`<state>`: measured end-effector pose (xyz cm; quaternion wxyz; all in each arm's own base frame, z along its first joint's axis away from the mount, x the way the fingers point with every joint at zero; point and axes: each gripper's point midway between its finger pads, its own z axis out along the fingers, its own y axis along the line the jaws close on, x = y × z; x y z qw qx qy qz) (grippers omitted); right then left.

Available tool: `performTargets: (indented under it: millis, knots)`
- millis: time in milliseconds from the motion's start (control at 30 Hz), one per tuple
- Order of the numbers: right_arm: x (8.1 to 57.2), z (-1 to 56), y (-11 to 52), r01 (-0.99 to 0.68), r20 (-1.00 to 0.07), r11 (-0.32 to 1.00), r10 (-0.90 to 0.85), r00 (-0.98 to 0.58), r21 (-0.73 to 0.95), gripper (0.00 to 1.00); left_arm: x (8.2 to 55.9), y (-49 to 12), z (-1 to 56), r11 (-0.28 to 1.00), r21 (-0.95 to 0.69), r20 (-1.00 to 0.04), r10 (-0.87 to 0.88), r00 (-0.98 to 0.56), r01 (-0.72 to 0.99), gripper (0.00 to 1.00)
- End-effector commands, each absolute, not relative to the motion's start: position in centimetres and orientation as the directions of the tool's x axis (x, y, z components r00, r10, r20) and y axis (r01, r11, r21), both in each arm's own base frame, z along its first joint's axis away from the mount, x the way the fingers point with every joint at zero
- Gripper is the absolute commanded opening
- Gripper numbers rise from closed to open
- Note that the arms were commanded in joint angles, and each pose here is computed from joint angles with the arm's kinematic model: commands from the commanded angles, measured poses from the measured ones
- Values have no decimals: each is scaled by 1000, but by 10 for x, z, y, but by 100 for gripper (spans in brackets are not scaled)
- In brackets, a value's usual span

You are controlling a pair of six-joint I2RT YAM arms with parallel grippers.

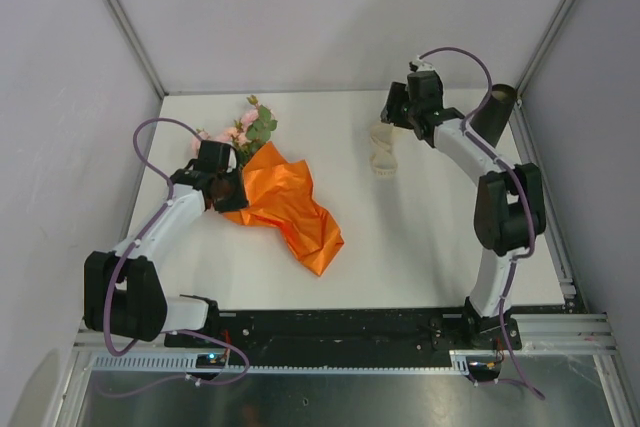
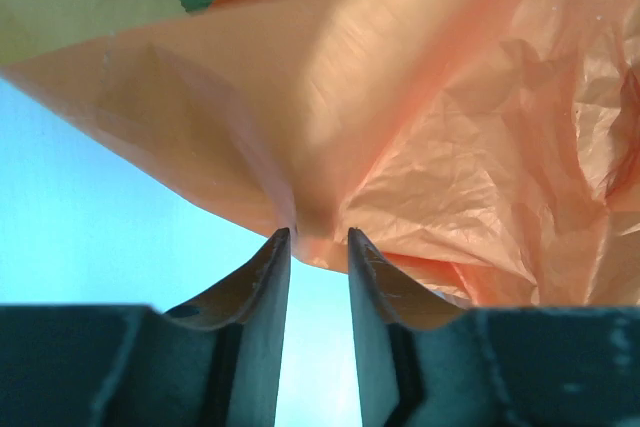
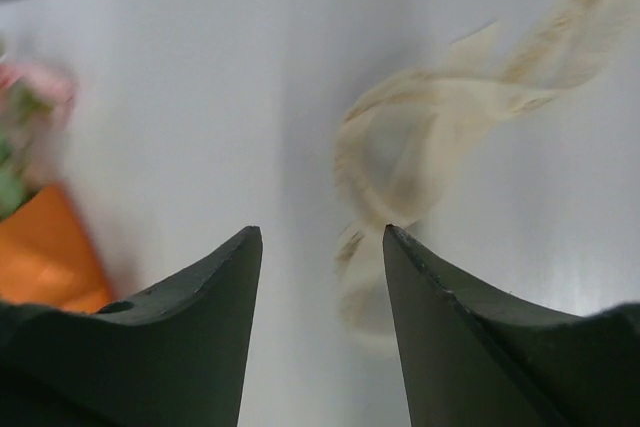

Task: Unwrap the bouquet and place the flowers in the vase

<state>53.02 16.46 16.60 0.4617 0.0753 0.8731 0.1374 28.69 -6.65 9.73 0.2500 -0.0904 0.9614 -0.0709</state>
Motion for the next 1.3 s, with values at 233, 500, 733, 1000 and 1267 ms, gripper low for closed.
performTargets:
  millis: [233, 500, 733, 1000, 1267]
  knots:
    - [397, 173, 299, -506, -685, 640, 44, -727, 578, 63, 297, -53, 143, 970, -179, -624, -241, -743, -165, 57]
    - [336, 121, 360, -557, -587, 522, -128, -800, 646, 65, 287, -52, 161, 966, -208, -677, -257, -689, -156, 59]
    - [331, 81, 372, -549, -564, 569, -171, -808, 613, 65, 274, -42, 191, 956, -242, -775, -292, -561, -164, 63]
    - [336, 57, 382, -540, -563, 582, -164, -810, 607, 51, 277, -55, 151, 923, -306, -660, -382, -647, -232, 67]
    - [360, 58, 376, -495, -577, 616, -78, -813, 613, 3, 305, -61, 108, 883, -311, -557, -470, -685, -353, 65]
